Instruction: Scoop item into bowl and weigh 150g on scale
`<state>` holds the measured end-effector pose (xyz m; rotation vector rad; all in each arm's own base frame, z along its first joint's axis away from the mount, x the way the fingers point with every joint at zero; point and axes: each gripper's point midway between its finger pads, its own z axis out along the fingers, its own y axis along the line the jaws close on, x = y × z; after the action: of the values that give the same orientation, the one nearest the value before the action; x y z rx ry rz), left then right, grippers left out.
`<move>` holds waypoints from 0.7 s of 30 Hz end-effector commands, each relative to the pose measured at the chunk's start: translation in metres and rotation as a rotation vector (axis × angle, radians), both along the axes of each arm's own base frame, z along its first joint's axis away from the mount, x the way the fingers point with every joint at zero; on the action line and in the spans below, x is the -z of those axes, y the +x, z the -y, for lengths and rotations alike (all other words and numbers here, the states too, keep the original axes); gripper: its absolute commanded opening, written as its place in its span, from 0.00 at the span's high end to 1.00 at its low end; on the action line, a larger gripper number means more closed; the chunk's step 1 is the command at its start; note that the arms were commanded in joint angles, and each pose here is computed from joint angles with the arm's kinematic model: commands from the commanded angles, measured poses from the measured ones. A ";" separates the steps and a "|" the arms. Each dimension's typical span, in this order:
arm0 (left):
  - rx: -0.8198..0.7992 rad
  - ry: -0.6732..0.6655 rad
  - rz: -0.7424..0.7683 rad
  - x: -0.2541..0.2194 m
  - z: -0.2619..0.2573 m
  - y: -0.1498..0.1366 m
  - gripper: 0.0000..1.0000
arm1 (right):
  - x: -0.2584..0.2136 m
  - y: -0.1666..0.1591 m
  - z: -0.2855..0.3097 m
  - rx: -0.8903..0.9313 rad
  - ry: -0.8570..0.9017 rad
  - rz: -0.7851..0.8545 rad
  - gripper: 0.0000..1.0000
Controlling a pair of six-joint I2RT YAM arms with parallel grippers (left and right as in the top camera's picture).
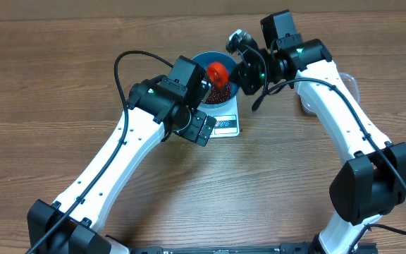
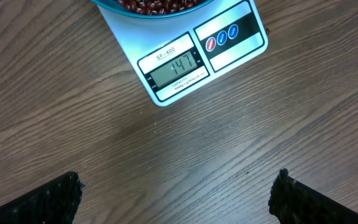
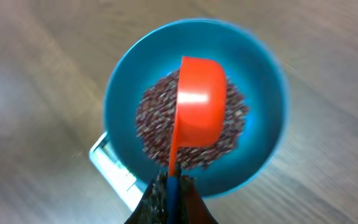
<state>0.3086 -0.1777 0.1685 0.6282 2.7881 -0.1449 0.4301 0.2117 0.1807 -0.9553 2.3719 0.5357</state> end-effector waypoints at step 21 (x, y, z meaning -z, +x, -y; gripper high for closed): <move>0.015 -0.002 0.020 -0.007 0.000 0.001 0.01 | -0.006 -0.013 -0.014 -0.110 0.001 0.017 0.96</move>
<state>0.3087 -0.1778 0.1685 0.6281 2.7877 -0.1450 0.4219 0.2114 0.1759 -0.9405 2.4228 0.5447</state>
